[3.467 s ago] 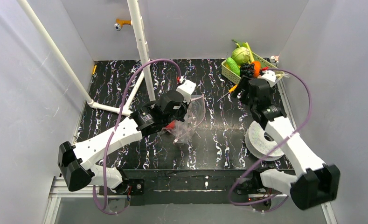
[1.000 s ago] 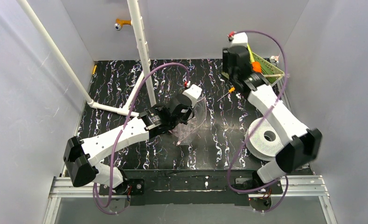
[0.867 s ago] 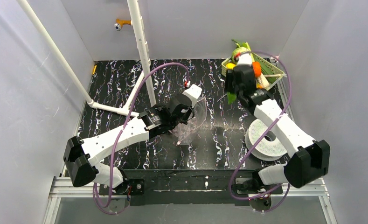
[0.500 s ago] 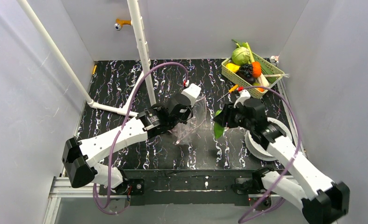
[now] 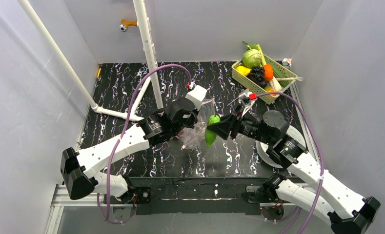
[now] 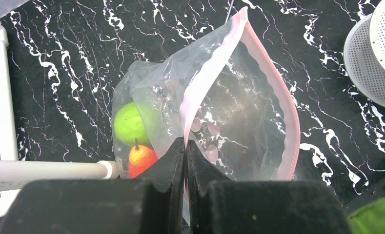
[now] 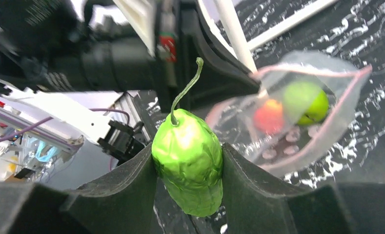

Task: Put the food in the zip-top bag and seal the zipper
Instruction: Place the fake vegetable in the zipper food storage bag.

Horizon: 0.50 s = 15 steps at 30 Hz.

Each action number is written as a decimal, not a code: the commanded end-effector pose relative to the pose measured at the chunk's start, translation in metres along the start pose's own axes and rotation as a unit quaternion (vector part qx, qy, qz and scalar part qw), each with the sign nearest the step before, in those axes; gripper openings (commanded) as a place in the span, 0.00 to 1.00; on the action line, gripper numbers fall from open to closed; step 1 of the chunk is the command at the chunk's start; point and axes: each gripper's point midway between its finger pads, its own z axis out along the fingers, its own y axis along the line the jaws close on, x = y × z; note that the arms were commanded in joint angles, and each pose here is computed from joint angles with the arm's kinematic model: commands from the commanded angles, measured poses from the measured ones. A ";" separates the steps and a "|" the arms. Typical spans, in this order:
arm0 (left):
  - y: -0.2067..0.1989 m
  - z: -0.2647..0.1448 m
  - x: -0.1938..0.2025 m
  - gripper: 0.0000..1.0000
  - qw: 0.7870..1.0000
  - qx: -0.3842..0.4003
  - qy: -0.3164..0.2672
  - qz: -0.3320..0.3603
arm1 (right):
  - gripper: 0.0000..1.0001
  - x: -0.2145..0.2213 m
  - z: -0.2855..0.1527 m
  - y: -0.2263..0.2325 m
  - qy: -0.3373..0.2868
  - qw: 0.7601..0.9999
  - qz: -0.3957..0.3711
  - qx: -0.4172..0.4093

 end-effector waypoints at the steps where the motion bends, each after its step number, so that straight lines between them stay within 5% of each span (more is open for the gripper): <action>1: 0.003 -0.010 -0.011 0.00 1.000 -0.002 -0.025 -0.012 | 0.01 -0.056 0.014 0.026 -0.093 0.994 -0.044 -0.023; 9: 0.008 -0.012 -0.013 0.00 0.999 -0.009 -0.034 -0.010 | 0.04 -0.073 0.035 -0.012 -0.157 0.983 -0.037 0.091; 15: 0.006 -0.012 -0.013 0.00 0.999 -0.004 -0.035 -0.011 | 0.18 -0.062 0.046 -0.032 -0.145 0.981 -0.034 0.128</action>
